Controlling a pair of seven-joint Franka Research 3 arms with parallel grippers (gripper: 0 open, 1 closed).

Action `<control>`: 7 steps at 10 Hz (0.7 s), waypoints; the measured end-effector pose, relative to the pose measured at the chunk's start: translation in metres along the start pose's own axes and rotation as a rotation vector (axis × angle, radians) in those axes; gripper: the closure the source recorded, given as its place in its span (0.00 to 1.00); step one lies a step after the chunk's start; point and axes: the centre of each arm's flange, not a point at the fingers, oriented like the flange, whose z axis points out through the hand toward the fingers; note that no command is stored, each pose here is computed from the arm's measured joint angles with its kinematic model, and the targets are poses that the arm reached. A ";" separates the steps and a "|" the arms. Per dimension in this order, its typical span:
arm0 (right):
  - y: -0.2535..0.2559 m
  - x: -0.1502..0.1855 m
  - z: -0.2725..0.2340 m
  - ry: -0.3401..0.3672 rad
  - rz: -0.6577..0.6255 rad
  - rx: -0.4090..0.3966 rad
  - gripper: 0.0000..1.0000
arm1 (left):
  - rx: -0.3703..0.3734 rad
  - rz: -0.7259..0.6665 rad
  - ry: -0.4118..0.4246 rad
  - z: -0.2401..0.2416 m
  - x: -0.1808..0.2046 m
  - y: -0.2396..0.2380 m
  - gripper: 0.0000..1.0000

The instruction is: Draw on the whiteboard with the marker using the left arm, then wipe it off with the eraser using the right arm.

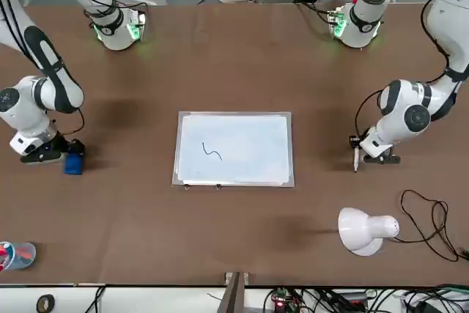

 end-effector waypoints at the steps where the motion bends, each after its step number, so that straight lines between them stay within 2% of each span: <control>1: 0.000 0.000 0.000 0.001 0.000 0.000 0.00 | -0.001 0.000 0.002 -0.001 0.001 0.000 0.48; 2: -0.001 0.000 0.000 0.001 0.000 0.000 0.00 | -0.001 0.000 0.005 -0.002 0.002 0.001 0.35; 5: -0.001 -0.001 0.002 0.002 0.000 0.000 0.00 | 0.000 -0.001 0.010 -0.007 0.008 0.001 0.08; 6: -0.002 -0.002 0.003 0.005 0.000 -0.001 0.00 | 0.004 -0.003 0.002 -0.010 0.010 0.000 0.02; 7: -0.002 -0.002 0.004 0.006 0.000 -0.002 0.00 | 0.009 -0.004 -0.011 -0.015 0.014 -0.001 0.01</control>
